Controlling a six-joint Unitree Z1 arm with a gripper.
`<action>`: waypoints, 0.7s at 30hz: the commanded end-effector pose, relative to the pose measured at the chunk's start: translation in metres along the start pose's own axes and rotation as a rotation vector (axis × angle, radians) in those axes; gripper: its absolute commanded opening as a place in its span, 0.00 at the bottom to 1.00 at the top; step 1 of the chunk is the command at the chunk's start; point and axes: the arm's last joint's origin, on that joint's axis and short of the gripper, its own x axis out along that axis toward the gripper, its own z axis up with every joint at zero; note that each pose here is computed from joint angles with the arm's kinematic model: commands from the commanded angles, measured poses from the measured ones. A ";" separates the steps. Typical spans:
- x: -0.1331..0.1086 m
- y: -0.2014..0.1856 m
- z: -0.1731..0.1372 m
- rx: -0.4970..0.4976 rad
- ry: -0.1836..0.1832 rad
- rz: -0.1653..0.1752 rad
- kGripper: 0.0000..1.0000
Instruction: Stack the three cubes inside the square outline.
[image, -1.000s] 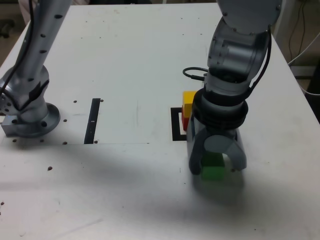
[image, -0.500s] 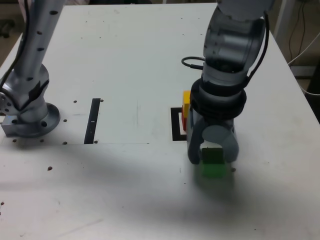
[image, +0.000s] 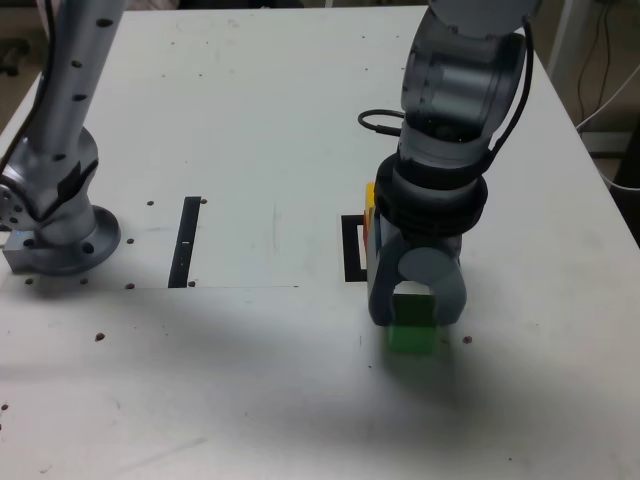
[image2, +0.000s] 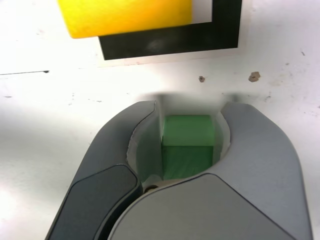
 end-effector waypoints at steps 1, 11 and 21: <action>-0.009 0.002 -0.003 -0.002 -0.009 -0.004 0.00; -0.071 0.002 -0.034 0.022 -0.091 -0.018 0.00; -0.111 0.017 -0.069 0.037 -0.151 -0.022 0.00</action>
